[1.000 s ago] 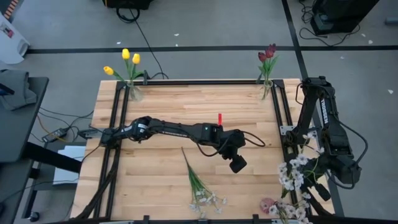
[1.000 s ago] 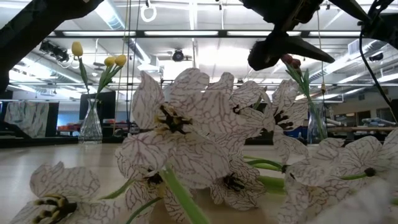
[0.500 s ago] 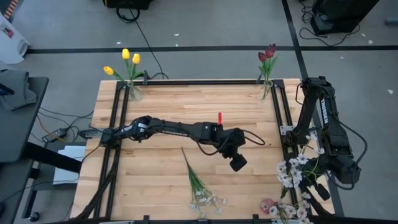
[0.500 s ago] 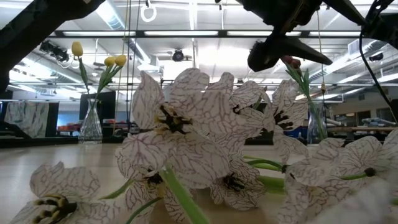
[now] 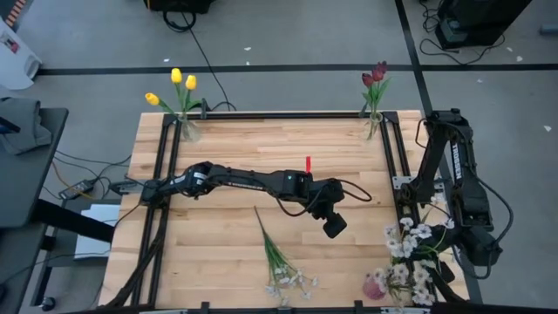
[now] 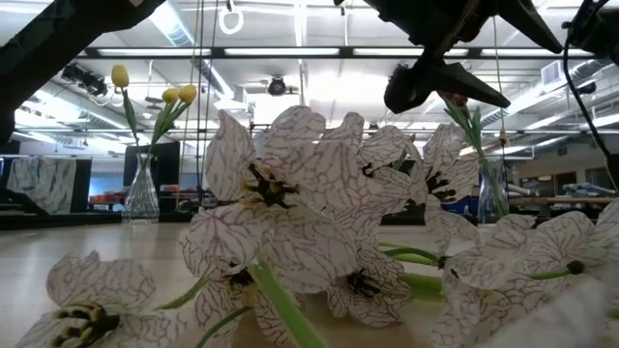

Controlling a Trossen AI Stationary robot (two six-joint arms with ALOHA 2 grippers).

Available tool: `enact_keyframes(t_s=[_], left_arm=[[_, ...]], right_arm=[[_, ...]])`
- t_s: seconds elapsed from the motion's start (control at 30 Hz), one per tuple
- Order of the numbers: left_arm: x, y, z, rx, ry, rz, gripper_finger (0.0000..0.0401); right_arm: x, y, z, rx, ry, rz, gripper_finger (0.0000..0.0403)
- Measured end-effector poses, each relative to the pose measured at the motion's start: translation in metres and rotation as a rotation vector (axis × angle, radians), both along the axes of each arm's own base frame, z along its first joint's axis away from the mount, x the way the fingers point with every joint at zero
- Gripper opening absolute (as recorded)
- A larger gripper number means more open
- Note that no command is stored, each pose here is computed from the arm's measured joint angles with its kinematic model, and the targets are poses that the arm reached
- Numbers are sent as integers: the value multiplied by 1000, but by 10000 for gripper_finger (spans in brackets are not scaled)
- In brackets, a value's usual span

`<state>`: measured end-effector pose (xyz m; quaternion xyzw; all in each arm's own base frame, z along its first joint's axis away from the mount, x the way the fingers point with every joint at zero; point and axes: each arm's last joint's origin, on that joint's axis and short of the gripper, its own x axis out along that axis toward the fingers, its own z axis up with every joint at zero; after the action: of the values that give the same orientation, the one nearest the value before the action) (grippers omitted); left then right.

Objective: Sort flowers into vase by color
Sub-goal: Put the top white flowers into the purple vase

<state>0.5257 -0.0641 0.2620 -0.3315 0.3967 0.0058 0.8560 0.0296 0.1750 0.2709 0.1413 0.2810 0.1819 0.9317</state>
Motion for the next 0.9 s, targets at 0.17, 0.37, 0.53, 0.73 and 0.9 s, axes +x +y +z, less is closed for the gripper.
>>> enact_keyframes(t_s=[0.17,0.37,0.53,0.73,0.9], left_arm=[[0,4,0,2,-1,7,257],[1,5,0,23,-4,18,257],[1,5,0,43,-9,13,257],[1,6,0,76,-14,30,257],[1,6,0,89,-16,29,257]], right_arm=[[0,6,-2,5,3,3,4],[0,13,-7,-14,14,13,4],[0,17,-12,-44,16,14,4],[0,18,-23,-140,49,16,4],[0,15,-28,-165,82,-10,4]])
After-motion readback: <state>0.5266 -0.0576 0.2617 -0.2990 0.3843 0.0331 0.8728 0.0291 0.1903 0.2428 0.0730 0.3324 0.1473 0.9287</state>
